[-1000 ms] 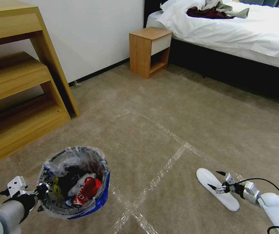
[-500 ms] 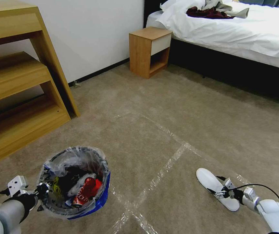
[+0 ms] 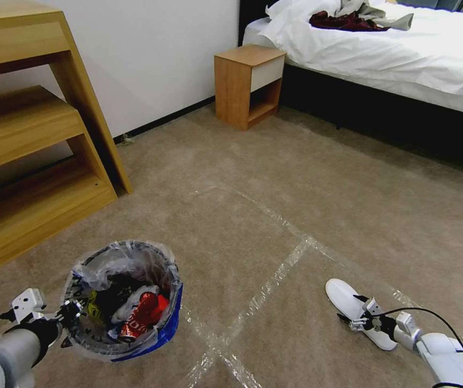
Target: Pick up the trash bin and place the garbage on the floor into it.
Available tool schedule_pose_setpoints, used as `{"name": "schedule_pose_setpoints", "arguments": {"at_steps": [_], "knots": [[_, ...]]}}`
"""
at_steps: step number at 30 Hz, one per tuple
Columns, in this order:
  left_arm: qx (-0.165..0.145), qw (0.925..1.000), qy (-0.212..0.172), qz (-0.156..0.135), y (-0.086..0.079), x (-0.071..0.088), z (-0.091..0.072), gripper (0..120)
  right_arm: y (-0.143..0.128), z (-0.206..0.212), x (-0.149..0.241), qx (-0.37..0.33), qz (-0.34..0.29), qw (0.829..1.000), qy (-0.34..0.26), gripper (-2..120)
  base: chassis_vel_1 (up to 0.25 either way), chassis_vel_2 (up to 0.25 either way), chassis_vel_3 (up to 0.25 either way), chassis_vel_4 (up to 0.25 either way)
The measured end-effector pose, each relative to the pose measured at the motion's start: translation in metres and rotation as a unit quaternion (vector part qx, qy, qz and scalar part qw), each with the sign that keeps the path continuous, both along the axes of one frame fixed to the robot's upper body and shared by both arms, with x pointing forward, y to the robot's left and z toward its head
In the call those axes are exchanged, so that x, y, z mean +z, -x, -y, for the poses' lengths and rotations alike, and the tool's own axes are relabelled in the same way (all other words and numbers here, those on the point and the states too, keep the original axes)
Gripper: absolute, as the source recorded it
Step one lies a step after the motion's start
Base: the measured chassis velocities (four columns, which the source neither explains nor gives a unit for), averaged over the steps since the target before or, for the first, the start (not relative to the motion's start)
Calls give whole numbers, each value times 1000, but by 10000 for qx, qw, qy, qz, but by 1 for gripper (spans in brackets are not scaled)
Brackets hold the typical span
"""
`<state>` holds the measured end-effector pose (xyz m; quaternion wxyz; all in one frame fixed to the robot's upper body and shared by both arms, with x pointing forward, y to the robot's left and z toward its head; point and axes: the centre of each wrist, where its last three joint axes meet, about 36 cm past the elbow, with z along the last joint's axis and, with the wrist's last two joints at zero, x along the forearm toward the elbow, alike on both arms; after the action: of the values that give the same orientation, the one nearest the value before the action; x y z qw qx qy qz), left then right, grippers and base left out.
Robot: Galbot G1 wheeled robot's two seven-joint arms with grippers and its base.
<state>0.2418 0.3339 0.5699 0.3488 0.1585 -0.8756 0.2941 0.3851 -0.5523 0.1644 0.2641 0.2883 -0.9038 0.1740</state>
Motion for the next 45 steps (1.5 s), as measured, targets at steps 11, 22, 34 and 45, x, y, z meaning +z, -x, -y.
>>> {"name": "schedule_pose_setpoints", "arguments": {"at_steps": [11,22,34,45], "knots": [[-42,10000,8,45,-3,1,1,0,-1,-1,-2,-62,-31,10000,-6,100,0,0,0,0],[-33,10000,15,24,-5,-1,-1,0,-6,-5,-2,-210,25,9998,69,100,0,0,0,0],[-21,10000,30,41,-7,-2,-3,0,-14,4,10,-321,128,9992,219,97,0,0,0,0],[-20,10000,28,46,-7,-2,-3,0,-11,-5,2,-395,49,9991,135,73,0,0,0,0]]}}
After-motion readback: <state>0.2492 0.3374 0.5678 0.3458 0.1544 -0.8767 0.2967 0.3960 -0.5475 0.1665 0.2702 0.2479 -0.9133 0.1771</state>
